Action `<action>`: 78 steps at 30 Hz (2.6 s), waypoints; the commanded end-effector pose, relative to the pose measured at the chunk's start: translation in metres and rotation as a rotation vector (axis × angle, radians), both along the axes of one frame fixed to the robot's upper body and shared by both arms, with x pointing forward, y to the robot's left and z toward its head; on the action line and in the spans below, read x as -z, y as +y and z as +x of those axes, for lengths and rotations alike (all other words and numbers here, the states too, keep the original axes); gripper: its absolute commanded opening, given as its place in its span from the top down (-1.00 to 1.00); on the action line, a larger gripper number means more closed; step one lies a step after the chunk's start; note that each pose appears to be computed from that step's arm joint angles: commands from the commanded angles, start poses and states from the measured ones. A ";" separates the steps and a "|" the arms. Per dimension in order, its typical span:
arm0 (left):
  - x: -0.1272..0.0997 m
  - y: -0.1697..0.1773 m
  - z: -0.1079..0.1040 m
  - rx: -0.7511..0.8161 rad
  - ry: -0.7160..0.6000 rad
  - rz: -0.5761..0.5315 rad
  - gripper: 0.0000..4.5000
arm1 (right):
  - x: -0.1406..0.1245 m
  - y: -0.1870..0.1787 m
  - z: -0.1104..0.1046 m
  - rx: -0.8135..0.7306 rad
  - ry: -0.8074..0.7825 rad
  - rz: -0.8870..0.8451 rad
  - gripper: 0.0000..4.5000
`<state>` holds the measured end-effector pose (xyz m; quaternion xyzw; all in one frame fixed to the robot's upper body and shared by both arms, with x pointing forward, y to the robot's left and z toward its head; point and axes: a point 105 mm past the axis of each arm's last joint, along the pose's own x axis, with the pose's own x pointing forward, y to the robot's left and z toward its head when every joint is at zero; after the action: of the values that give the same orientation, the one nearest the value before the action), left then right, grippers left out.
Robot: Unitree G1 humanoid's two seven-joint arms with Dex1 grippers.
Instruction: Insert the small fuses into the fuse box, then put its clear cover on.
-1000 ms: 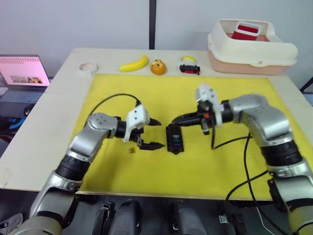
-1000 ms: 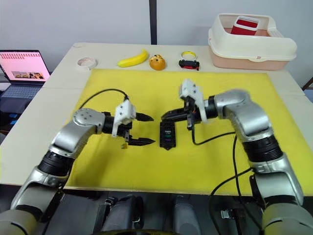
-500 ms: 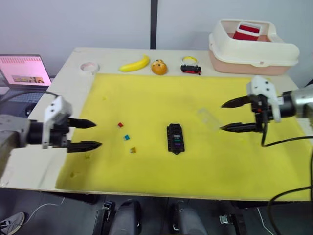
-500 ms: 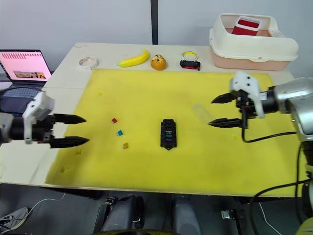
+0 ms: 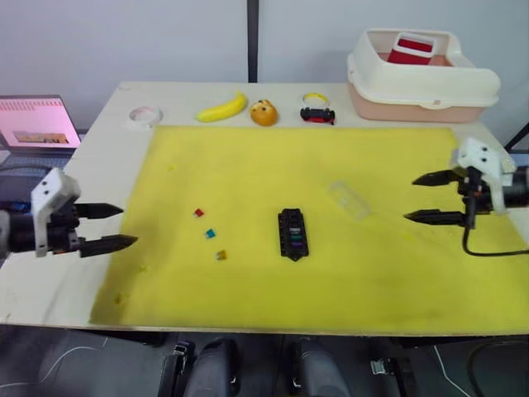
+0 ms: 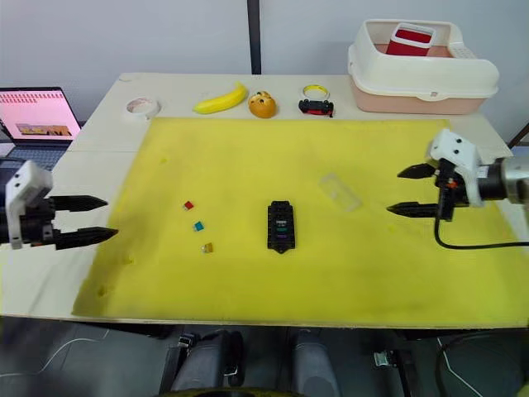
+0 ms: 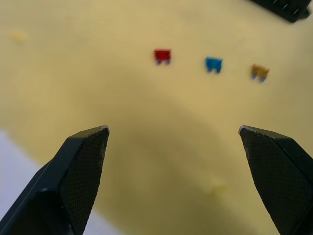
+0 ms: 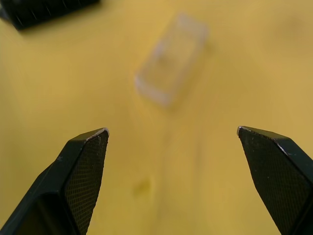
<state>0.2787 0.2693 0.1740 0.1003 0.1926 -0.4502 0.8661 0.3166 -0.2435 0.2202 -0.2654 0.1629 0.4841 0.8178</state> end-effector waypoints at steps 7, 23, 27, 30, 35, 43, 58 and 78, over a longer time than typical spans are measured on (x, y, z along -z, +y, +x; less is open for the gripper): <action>0.019 -0.073 -0.022 0.176 0.295 -0.186 -1.00 | -0.033 0.118 -0.030 -0.303 -0.041 0.209 -0.99; 0.053 -0.104 -0.009 0.119 0.606 -0.352 0.01 | -0.014 0.129 -0.041 -0.298 0.005 0.156 -1.00; 0.061 -0.105 -0.008 0.116 0.659 -0.346 0.01 | -0.012 0.129 -0.042 -0.302 0.010 0.150 -1.00; 0.061 -0.107 -0.002 0.113 0.678 -0.363 0.01 | -0.012 0.130 -0.040 -0.299 0.006 0.143 -1.00; 0.061 -0.111 0.009 0.111 0.681 -0.364 0.01 | -0.013 0.129 -0.041 -0.297 0.007 0.129 -1.00; 0.066 -0.118 0.015 0.145 0.713 -0.341 0.01 | -0.014 0.126 -0.041 -0.289 0.008 0.114 -1.00; 0.078 -0.120 0.017 0.196 0.728 -0.275 0.01 | -0.014 0.121 -0.041 -0.266 0.001 0.097 -1.00; 0.090 -0.104 0.018 0.164 0.705 -0.228 0.97 | -0.014 0.124 -0.040 -0.279 -0.004 0.094 -1.00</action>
<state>0.2986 0.1575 0.0940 -0.1500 0.3994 -0.5621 0.7085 0.2784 -0.1219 0.2233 -0.2312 0.1211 0.5996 0.7566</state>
